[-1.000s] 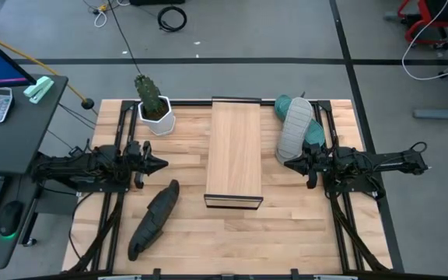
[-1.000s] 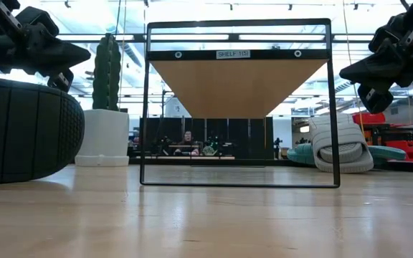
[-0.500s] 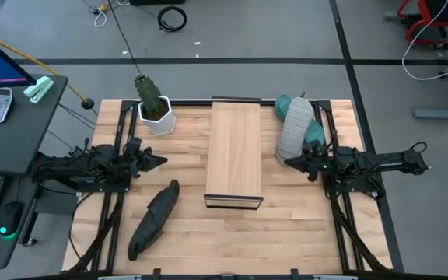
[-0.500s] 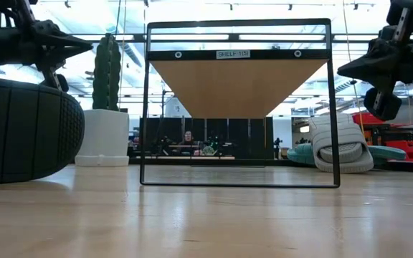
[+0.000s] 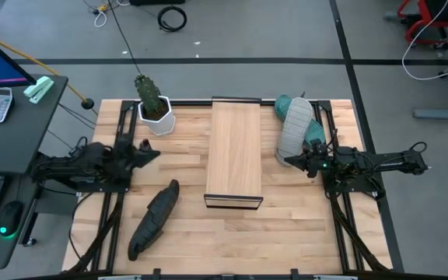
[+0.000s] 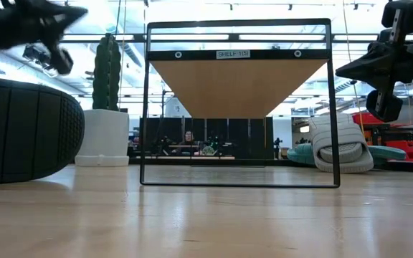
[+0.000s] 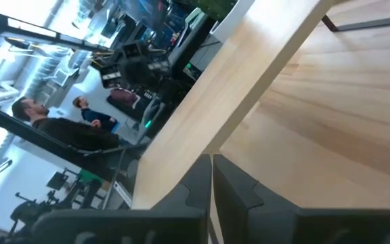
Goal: Pick and place slides into the shelf
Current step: Put the black slides on the shelf
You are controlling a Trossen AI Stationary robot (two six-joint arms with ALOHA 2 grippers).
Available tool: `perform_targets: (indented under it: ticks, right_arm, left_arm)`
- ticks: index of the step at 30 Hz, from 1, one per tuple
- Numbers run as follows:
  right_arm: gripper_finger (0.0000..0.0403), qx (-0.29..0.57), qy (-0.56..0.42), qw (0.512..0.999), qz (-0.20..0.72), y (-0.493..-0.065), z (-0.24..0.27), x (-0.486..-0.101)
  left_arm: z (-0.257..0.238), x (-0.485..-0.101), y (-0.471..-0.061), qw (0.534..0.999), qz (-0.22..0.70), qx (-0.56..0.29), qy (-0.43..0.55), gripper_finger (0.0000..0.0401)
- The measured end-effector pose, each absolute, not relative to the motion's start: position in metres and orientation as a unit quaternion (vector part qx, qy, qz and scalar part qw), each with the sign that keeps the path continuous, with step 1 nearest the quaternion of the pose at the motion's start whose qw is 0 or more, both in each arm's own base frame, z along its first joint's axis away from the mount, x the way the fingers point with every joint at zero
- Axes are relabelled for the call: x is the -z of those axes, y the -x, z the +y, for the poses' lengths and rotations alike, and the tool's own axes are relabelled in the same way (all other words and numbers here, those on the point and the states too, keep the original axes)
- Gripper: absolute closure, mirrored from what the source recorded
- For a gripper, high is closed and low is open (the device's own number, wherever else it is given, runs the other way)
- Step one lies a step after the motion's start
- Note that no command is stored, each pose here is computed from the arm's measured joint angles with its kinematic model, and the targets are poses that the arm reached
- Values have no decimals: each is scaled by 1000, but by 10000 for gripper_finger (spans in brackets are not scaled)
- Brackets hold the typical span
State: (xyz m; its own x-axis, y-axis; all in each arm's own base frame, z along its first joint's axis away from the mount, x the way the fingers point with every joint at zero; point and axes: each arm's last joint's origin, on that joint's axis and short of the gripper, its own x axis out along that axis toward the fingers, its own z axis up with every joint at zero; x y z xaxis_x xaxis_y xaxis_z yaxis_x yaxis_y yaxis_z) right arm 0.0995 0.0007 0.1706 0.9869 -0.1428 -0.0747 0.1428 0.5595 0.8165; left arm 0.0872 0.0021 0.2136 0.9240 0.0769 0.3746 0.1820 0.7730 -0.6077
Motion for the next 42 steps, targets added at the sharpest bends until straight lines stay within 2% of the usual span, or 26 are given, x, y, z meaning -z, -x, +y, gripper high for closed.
perform_targets:
  ticks: [5, 11, 18, 26, 34, 42]
  right_arm:
    - [380, 81, -463, 883, 0, -100, 1, -171]
    - [380, 81, -473, 877, -1, -100, 1, -171]
    - [380, 81, -486, 870, -2, -100, 1, -171]
    - [380, 84, -498, 863, -7, -100, 0, -171]
    - [380, 82, -497, 863, -24, -100, 0, -174]
    - [380, 83, -495, 865, -25, -100, 0, -174]
  left_arm:
    - [2, -234, -76, 923, -308, 34, 227, 386]
    - [2, -250, -62, 907, -412, -2, 88, 394]
    - [2, -279, -49, 893, -448, -9, 47, 380]
    - [0, -344, -53, 930, -368, -2, 0, 389]
    - [-1, -398, -86, 976, -217, 26, 25, 379]
    - [-3, -440, -108, 991, -85, 52, 95, 388]
